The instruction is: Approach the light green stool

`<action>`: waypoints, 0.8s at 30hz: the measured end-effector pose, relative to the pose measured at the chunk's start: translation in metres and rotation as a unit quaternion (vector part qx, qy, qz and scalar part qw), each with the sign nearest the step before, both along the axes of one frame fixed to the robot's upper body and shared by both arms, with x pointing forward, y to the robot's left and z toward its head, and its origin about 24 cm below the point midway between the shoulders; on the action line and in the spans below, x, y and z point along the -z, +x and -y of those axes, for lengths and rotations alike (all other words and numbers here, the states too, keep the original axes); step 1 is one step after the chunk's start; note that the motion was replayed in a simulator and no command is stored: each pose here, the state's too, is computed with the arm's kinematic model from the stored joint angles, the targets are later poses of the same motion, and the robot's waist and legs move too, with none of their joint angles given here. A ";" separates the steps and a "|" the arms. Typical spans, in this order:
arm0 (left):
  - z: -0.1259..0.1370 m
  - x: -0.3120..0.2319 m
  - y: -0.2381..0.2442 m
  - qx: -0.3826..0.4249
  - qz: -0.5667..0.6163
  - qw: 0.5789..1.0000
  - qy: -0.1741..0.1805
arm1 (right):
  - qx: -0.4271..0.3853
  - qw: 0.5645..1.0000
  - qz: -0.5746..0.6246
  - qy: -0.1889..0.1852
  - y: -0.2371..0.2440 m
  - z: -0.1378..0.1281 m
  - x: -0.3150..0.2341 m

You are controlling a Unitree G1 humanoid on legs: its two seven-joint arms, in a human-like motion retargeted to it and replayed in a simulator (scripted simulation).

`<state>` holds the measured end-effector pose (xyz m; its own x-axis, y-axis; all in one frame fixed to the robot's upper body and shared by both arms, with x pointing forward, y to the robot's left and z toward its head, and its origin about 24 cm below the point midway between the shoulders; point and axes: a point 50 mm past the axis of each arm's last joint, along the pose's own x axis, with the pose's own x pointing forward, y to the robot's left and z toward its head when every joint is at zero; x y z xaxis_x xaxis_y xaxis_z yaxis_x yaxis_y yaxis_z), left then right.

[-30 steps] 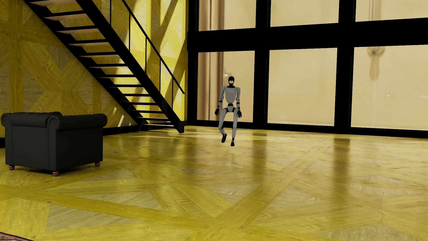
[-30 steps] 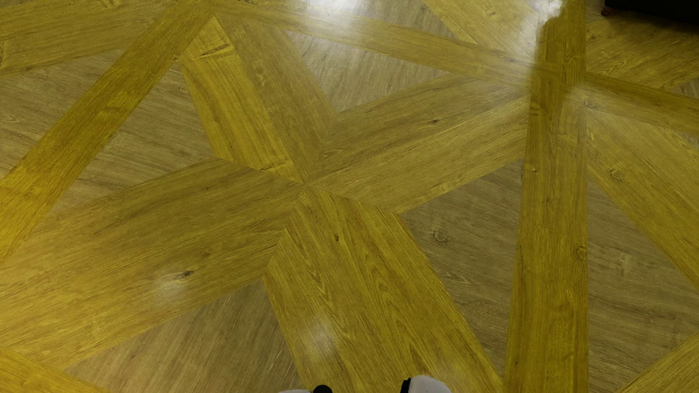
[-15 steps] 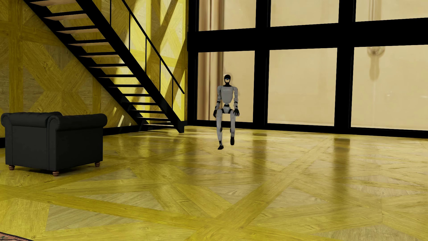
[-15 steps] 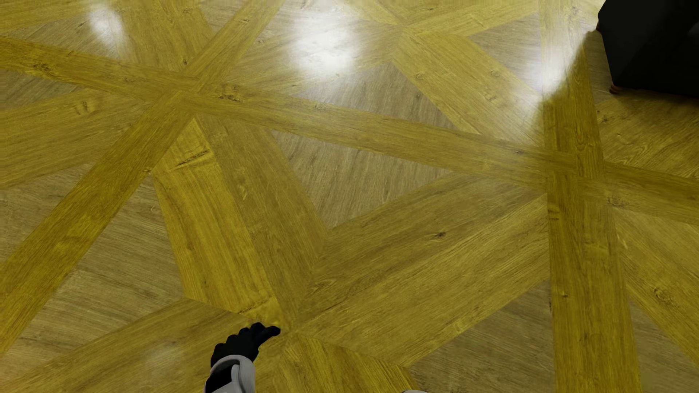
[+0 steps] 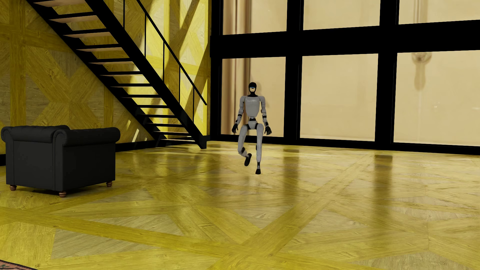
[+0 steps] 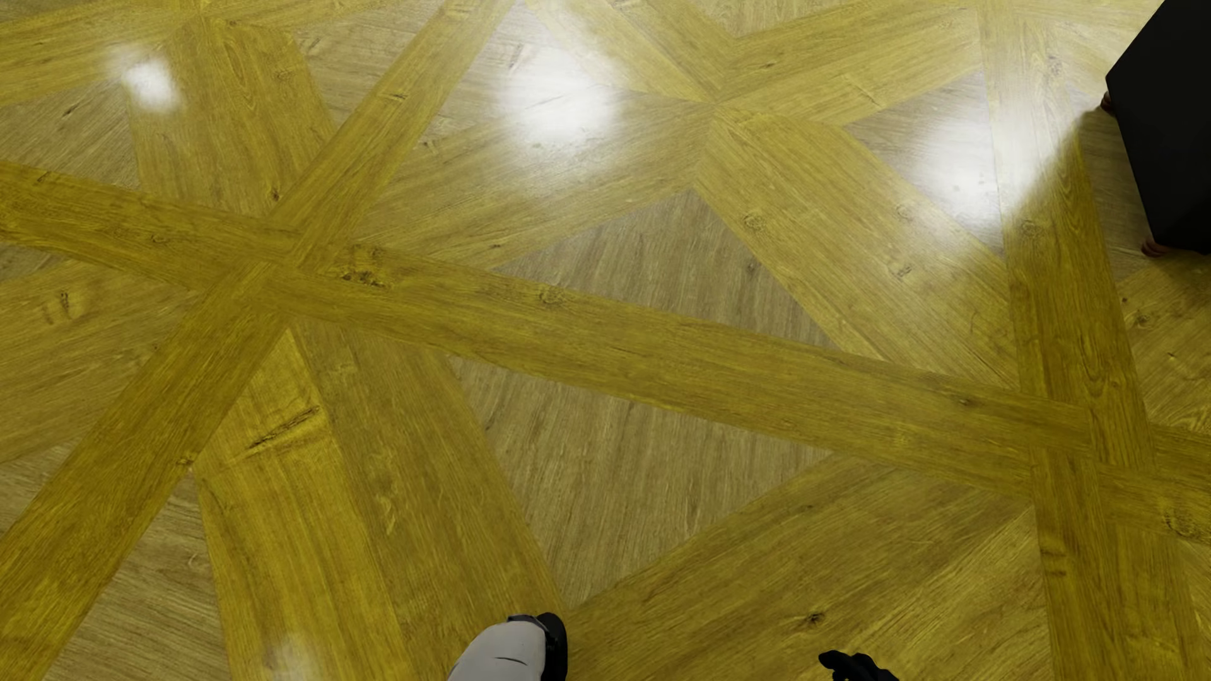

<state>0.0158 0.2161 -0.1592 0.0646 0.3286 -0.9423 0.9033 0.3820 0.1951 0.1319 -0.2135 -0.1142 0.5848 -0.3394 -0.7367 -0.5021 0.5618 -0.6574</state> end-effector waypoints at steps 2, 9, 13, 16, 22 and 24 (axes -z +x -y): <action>0.018 -0.008 0.076 0.062 0.122 0.991 -0.005 | -0.008 0.995 -0.091 0.051 -0.032 -0.012 0.021; 0.084 -0.150 0.289 0.130 0.554 0.813 -0.120 | 0.086 0.986 -0.122 0.076 -0.108 0.000 0.025; 0.071 -0.181 0.309 0.199 0.584 0.784 -0.062 | 0.046 0.971 -0.221 0.072 -0.139 -0.014 0.038; 0.046 -0.139 0.276 0.142 0.537 0.830 -0.046 | 0.025 0.968 -0.234 0.086 -0.132 -0.022 0.042; 0.007 -0.007 0.077 0.001 0.156 0.988 -0.009 | 0.037 0.994 -0.009 0.101 -0.032 -0.030 0.016; 0.013 0.008 0.006 0.045 0.000 0.997 -0.057 | -0.013 0.994 0.051 0.096 0.006 -0.034 -0.002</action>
